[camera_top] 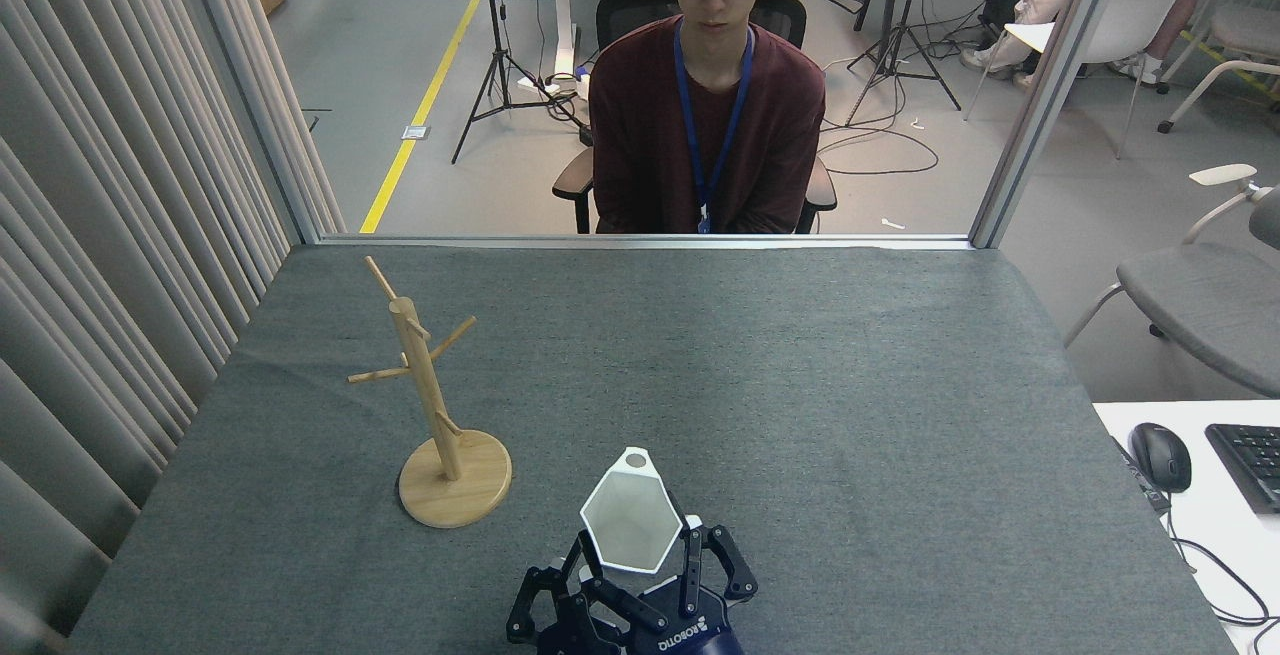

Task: Hang cup on storage rack
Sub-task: 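Grasp the white cup with the left gripper beside the right gripper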

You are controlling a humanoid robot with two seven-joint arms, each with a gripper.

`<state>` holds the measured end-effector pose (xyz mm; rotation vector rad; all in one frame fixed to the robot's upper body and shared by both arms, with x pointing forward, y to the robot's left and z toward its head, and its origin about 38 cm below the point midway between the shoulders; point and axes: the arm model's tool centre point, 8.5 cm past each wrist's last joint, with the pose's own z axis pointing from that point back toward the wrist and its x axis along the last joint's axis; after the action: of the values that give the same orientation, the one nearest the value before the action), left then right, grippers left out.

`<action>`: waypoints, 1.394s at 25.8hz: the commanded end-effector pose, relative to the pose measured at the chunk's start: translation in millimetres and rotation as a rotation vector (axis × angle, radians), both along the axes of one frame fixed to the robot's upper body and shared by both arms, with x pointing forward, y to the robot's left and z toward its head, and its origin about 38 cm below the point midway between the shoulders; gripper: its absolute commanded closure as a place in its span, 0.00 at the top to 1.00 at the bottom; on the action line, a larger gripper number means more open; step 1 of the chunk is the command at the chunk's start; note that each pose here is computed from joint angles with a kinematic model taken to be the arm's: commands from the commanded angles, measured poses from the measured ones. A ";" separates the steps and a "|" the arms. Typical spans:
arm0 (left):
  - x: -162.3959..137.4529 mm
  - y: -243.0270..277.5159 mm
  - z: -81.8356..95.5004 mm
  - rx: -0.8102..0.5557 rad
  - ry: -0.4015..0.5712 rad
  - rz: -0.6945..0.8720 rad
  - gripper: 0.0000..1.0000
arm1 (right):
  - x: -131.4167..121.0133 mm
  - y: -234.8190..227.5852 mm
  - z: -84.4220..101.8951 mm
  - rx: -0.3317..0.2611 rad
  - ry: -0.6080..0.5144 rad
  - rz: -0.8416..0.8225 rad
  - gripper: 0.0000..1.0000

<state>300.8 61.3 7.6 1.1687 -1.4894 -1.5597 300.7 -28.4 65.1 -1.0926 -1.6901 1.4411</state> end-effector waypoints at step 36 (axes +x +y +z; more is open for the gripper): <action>8.2 1.3 10.4 -0.015 -0.029 0.021 0.49 | -18.3 6.0 -0.4 0.042 -0.047 0.017 0.99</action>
<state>308.9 62.7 18.0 1.2005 -1.5004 -1.5212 282.5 -22.3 59.1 -1.0823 -1.7277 1.4186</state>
